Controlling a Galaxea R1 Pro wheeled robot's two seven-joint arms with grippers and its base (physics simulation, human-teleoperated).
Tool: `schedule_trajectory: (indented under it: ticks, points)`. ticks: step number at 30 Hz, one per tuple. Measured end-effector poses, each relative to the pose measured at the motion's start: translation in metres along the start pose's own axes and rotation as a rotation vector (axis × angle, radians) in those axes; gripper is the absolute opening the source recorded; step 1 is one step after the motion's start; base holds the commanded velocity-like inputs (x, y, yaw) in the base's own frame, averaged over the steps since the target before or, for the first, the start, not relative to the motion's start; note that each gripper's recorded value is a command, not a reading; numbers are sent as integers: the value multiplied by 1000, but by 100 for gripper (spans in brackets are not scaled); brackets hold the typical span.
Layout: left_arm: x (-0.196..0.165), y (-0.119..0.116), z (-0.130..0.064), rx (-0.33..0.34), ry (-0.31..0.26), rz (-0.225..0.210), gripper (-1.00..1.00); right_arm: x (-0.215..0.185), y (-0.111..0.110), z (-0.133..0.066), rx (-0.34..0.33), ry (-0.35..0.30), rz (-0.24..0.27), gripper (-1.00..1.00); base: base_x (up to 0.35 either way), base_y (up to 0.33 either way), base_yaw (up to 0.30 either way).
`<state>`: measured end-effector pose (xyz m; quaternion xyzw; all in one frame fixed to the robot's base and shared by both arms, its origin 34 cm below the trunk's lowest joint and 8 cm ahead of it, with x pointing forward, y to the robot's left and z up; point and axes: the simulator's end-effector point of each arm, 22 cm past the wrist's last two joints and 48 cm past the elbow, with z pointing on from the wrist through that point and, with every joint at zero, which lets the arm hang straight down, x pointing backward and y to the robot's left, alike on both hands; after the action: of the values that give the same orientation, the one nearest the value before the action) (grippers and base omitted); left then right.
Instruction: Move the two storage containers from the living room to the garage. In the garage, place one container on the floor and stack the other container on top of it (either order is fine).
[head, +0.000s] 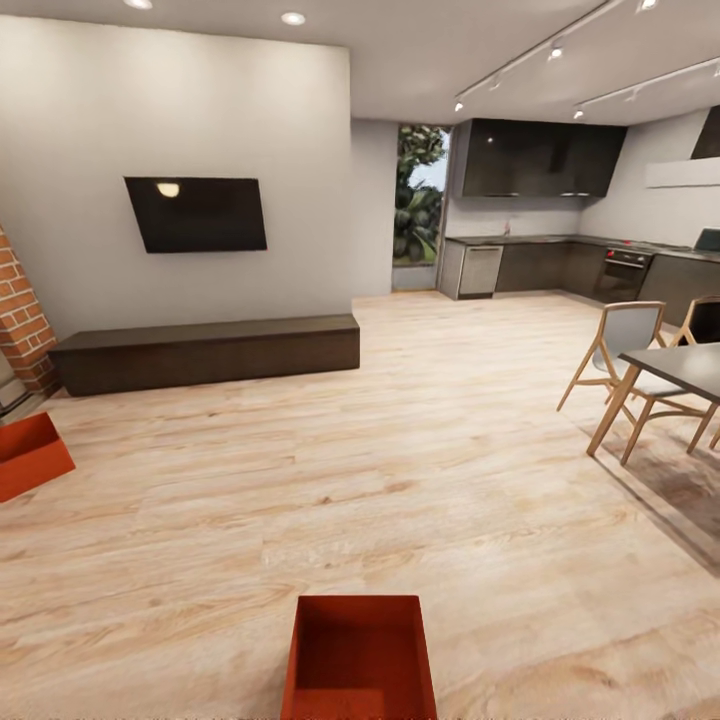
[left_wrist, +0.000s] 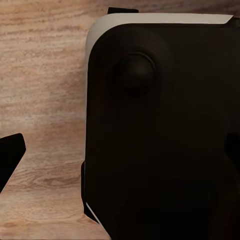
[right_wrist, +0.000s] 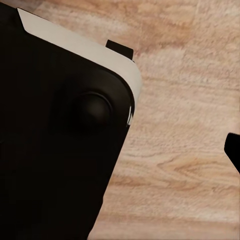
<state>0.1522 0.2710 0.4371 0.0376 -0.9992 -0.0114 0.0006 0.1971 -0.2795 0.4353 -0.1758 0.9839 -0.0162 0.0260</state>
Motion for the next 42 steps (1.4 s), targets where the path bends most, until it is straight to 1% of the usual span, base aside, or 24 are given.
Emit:
schedule_trajectory:
  ticks: [42]
  points:
    - [26, 2, 0, -5, 67, 3, 100, 25, 8, 2, -21, 62, 1, 100, 0, 0, 0]
